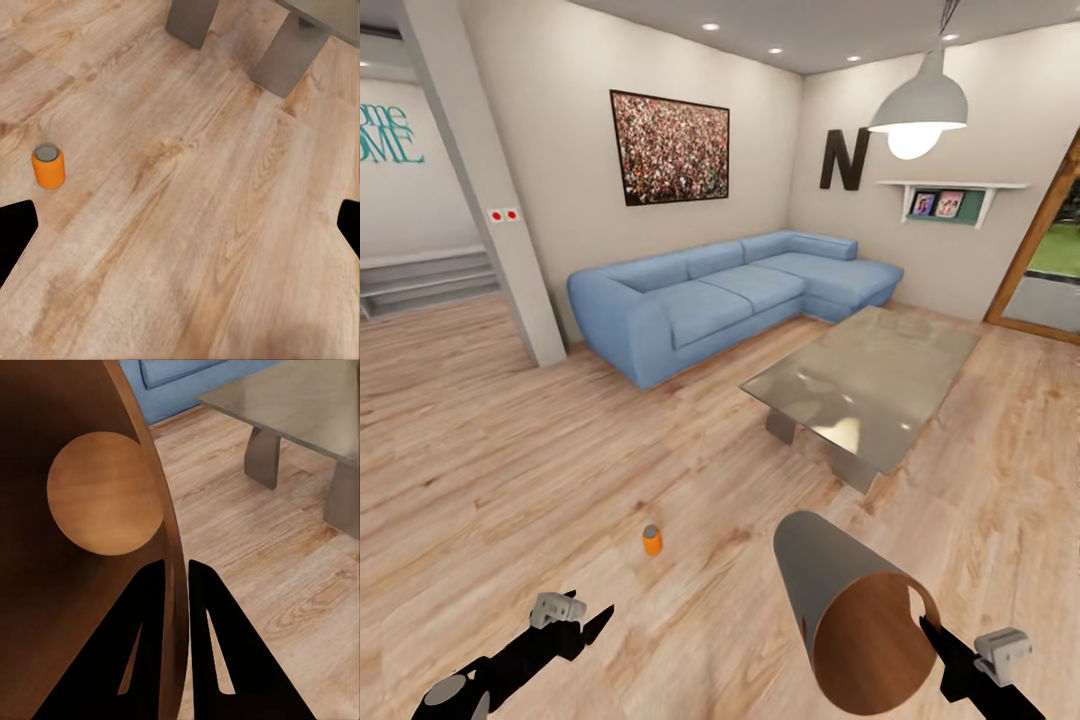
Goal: Put the three can of soda from the living room inside the tash can in the kitchen.
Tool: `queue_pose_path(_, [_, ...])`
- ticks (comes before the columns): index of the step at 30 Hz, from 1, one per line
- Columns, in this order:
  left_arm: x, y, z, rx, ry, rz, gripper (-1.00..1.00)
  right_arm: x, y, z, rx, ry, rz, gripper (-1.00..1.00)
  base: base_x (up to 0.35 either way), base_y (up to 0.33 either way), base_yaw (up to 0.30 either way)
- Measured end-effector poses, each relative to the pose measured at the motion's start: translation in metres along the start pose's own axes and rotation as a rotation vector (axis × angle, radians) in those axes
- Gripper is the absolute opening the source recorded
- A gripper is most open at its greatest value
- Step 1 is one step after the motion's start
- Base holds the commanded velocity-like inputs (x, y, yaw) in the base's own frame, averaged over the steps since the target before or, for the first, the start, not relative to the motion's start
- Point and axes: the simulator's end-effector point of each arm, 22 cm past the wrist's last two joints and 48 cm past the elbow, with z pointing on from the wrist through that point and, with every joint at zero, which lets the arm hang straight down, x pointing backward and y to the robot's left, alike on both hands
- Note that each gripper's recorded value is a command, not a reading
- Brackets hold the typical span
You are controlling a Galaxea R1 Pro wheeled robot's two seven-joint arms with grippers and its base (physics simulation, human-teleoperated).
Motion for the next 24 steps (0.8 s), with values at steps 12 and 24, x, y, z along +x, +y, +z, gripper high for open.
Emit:
queue_pose_path(12, [-0.004, 0.000, -0.001, -0.001, -0.007, 0.005, 1.00, -0.003, -0.004, -0.002, 0.011, -0.010, 0.004, -1.00, 0.230, 0.225, -0.145])
queue_pose_path(24, [0.042, -0.015, -0.002, 0.031, 0.097, -0.037, 1.00, 0.043, -0.009, -0.017, 0.003, 0.177, -0.075, -1.00, 0.000, 0.000, 0.000])
